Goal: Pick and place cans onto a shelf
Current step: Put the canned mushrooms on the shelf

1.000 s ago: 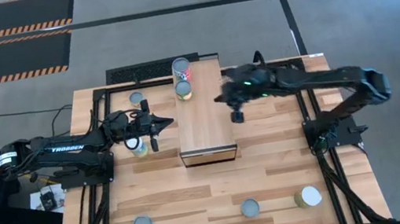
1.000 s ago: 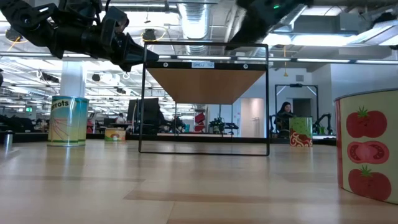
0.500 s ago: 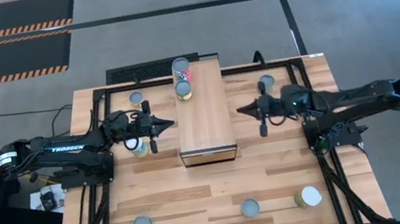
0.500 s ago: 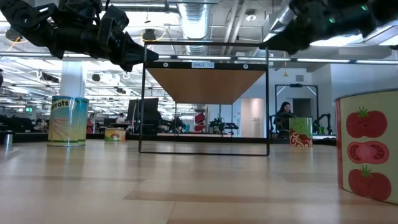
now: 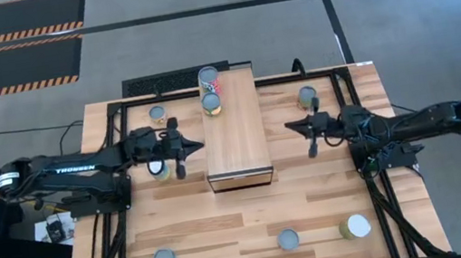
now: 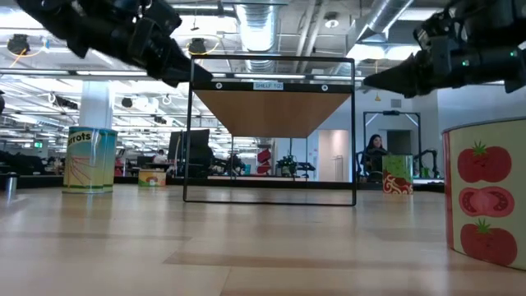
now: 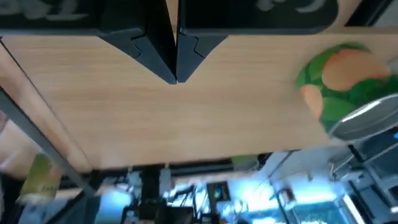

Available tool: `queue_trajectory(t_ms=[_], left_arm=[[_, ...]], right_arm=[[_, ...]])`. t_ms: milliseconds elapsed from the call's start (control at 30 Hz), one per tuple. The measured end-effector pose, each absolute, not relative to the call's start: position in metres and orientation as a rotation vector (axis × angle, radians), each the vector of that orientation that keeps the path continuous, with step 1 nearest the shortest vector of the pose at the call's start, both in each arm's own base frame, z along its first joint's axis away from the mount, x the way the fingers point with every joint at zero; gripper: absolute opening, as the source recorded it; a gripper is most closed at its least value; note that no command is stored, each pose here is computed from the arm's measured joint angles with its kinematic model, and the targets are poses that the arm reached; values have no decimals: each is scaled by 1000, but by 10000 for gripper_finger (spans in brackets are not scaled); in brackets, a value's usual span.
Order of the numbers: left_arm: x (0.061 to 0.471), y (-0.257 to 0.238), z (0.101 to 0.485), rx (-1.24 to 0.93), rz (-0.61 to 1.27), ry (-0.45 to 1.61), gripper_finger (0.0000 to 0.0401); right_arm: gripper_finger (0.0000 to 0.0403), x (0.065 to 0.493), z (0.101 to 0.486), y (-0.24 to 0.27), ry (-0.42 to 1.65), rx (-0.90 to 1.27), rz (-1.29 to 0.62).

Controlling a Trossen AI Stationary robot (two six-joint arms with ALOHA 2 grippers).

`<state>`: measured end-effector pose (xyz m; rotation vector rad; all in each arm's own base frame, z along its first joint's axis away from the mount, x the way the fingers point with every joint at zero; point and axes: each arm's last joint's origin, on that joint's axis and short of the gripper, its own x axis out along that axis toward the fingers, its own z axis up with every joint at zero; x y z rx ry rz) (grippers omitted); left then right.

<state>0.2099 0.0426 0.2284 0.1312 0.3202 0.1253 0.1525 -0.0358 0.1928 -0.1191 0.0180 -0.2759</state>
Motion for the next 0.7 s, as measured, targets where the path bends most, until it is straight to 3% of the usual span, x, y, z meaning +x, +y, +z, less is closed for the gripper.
queue_trajectory(t_ms=[333, 700], left_arm=[[178, 67, 255, 104, 656, 783, 0], [155, 160, 225, -157, 603, 970, 1]], right_arm=[[4, 149, 182, -36, 50, -125, -273], [3, 148, 179, -35, 52, -165, -269]])
